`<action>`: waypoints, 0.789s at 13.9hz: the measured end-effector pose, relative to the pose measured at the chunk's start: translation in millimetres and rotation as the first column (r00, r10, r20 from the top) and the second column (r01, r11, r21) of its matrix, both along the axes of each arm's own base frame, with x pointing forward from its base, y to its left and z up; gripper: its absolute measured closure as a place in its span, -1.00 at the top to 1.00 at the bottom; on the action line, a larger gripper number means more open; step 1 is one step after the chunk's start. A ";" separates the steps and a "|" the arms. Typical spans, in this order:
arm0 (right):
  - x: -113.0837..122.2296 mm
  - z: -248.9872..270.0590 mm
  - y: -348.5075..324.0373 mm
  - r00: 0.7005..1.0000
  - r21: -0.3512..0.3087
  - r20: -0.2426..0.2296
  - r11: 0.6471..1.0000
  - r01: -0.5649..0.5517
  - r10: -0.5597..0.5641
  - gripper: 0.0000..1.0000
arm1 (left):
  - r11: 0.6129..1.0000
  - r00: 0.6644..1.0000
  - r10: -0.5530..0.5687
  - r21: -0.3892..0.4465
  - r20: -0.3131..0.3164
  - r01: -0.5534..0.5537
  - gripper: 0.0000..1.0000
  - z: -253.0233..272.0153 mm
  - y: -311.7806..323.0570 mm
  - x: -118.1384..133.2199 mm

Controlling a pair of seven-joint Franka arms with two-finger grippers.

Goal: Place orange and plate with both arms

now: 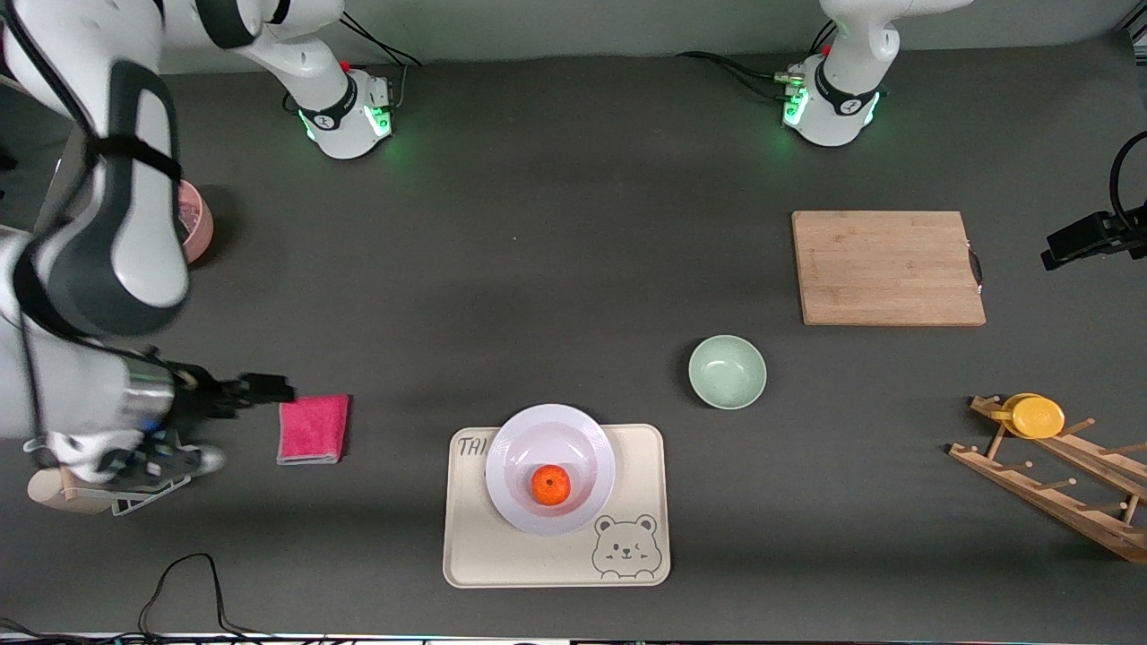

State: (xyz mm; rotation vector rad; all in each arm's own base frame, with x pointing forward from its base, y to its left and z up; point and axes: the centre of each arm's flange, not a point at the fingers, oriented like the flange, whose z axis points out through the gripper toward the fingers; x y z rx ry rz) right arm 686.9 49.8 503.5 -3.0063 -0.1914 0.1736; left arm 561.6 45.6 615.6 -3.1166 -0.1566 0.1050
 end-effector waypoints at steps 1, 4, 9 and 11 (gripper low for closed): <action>-17.1 22.6 -17.6 0.999 -0.030 0.007 0.999 0.035 -0.034 1.00 | 1.000 1.000 -0.005 -0.006 -0.008 0.005 1.00 -2.8 1.2 -1.4; -69.3 63.2 -56.4 0.994 -0.068 0.010 0.991 0.112 -0.111 1.00 | 1.000 0.999 -0.014 -0.010 -0.030 0.014 1.00 -10.8 -1.2 -14.9; -125.2 86.6 -58.3 0.988 -0.089 0.021 0.984 0.154 -0.153 1.00 | 0.999 0.999 -0.033 -0.008 -0.023 0.033 1.00 -6.4 -8.9 -26.6; -127.9 88.1 -58.5 0.988 -0.097 0.027 0.983 0.153 -0.151 1.00 | 0.999 0.998 -0.050 -0.007 -0.028 0.050 1.00 -9.4 -17.0 -26.1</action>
